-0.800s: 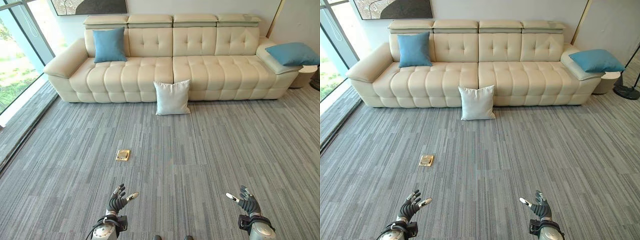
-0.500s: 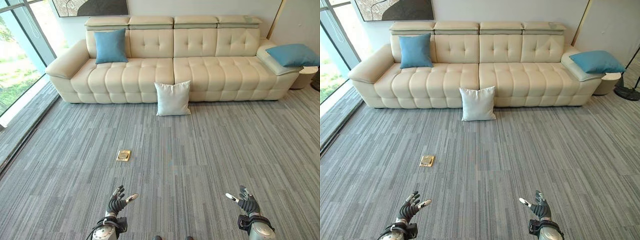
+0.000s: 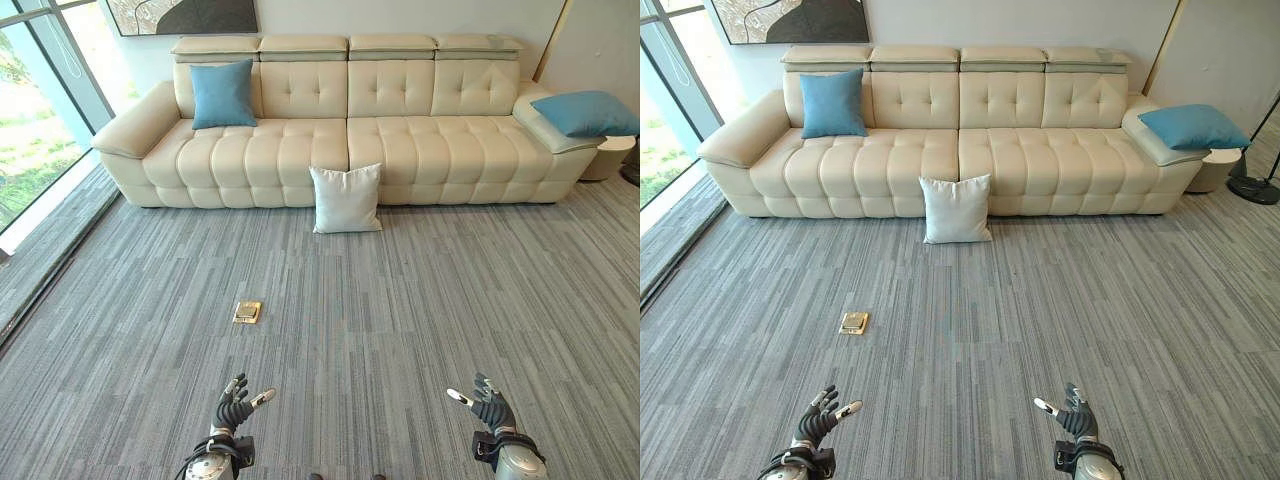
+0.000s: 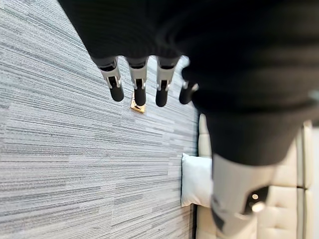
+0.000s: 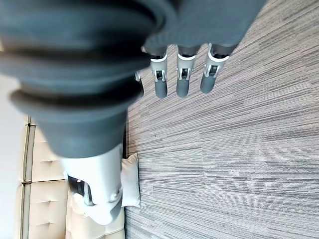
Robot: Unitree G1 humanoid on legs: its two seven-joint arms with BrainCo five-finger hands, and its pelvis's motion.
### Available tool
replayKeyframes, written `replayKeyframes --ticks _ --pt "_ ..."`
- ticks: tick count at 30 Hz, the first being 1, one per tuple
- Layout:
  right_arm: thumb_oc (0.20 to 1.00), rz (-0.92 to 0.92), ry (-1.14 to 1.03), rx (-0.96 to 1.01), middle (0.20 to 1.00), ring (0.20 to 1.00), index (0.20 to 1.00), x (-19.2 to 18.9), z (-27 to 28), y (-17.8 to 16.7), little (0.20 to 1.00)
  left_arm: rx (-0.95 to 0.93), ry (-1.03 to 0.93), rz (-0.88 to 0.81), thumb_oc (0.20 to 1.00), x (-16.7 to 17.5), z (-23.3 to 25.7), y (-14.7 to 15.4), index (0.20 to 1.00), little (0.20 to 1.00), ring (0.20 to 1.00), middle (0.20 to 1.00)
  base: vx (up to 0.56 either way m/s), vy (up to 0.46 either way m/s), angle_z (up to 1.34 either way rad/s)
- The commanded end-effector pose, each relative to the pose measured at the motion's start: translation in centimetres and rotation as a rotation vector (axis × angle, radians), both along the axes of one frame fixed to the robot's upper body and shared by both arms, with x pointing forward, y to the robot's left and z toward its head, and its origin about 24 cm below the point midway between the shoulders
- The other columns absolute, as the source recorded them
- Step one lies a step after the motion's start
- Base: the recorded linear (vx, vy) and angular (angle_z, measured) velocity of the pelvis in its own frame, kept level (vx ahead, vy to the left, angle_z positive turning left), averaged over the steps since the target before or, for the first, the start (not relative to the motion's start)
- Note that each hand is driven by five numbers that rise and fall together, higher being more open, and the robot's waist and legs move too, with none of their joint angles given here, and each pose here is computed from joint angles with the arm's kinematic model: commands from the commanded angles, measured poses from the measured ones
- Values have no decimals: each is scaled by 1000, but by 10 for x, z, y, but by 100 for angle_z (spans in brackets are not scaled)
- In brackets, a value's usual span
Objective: Pick up all the scattered cushions and arrange them neatly on the sofa.
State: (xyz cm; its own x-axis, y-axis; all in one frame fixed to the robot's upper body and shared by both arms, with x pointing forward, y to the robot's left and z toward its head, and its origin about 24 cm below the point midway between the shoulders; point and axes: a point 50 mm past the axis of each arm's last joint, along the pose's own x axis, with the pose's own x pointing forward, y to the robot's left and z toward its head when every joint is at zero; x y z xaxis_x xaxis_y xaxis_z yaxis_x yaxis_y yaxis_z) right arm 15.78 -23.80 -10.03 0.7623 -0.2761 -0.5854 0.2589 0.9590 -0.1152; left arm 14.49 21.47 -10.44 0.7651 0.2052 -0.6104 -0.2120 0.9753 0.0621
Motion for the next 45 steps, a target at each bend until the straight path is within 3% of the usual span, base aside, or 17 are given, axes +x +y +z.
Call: replayKeyframes --ticks 1,29,37,45 --pt "1000 30 -83 -4 1000 1000 1000 19 12 6 1000 0 -98 23 1000 23 14 7 1000 1000 1000 1000 0 0 0" --pt "1000 81 -151 -20 1000 1000 1000 36 24 13 1000 66 -166 -71 1000 44 29 6 1000 1000 1000 1000 64 82 3" --pt "1000 68 -132 -34 1000 1000 1000 38 22 9 1000 60 -194 -34 1000 53 33 10 1000 1000 1000 1000 312 -86 -7" --pt "1000 58 -129 -17 1000 1000 1000 26 21 -1 1000 25 -159 -31 1000 40 25 7 1000 1000 1000 1000 433 -213 21"
